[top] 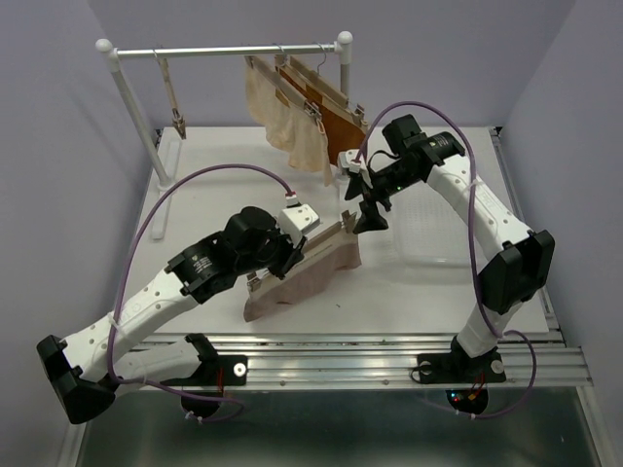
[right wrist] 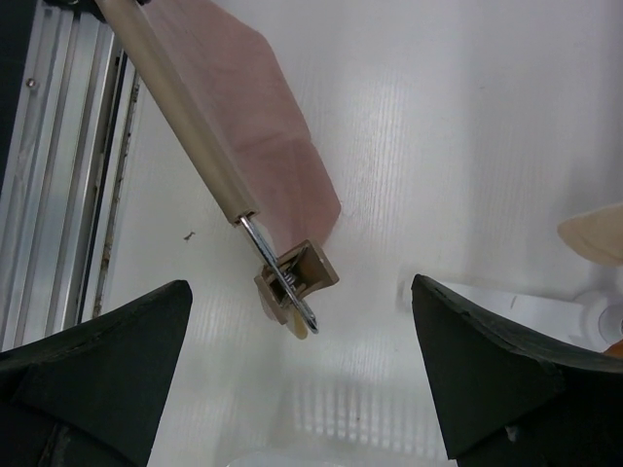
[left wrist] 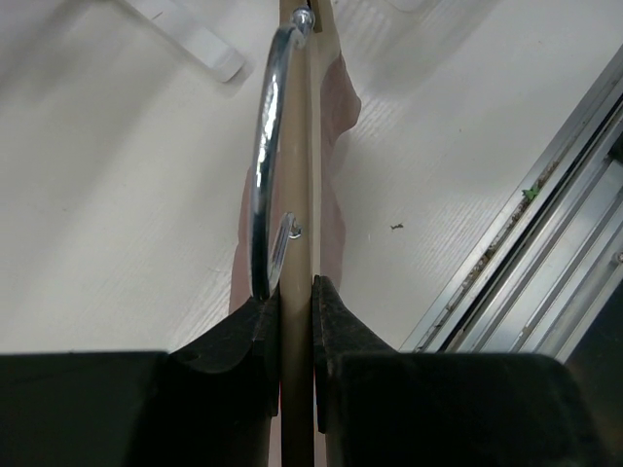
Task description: Remove the underwear clipped to the hanger
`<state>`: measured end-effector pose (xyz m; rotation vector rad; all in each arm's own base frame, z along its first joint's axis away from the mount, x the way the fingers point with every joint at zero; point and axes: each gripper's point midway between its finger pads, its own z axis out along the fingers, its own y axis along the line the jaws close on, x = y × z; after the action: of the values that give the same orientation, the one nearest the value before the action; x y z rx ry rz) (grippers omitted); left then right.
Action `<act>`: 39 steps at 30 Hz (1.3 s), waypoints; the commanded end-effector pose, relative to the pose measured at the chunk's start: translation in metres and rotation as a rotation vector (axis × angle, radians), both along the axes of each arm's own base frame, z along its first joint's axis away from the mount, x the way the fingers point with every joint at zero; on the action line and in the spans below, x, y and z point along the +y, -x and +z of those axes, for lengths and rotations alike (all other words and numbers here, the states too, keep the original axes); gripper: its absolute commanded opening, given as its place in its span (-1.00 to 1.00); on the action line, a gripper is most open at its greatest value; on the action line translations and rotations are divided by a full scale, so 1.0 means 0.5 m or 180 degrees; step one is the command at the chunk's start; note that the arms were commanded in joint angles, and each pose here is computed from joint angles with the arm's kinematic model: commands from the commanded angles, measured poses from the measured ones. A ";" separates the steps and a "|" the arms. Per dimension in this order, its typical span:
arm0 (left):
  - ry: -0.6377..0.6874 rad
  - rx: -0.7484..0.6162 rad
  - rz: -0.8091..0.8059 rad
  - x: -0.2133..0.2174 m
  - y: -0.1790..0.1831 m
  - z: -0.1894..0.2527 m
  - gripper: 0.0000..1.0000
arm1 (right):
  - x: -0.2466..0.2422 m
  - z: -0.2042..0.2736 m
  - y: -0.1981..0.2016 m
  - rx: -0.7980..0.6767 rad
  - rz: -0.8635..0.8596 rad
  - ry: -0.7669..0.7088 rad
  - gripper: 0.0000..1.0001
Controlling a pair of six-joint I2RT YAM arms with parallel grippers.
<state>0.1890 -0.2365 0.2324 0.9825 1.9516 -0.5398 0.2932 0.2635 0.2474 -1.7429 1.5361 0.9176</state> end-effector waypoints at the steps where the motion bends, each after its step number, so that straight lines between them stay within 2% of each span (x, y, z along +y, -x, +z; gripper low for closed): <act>1: 0.0208 -0.0289 -0.0005 -0.005 -0.010 0.069 -1.00 | 0.009 0.016 0.023 -0.0165 0.0257 0.0049 1.00; 6: 0.0224 -0.0286 -0.0031 -0.007 -0.006 0.071 -1.00 | 0.020 0.017 0.053 -0.0190 0.0489 0.0051 1.00; 18: 0.0239 -0.0348 0.0088 0.008 -0.010 0.076 -1.00 | 0.019 0.004 0.069 -0.0209 0.0561 0.0220 1.00; 32: 0.0107 -0.0285 0.0174 0.008 -0.023 0.051 -1.00 | 0.017 0.035 0.094 -0.0329 0.0637 0.0120 0.80; 39: 0.0157 -0.0301 0.0152 0.006 -0.020 0.061 -1.00 | 0.016 0.027 0.096 -0.0349 0.0619 0.0177 0.62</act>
<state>0.1921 -0.2300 0.2358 0.9577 1.9440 -0.4963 0.2610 0.2704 0.2390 -1.9680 1.4161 0.8815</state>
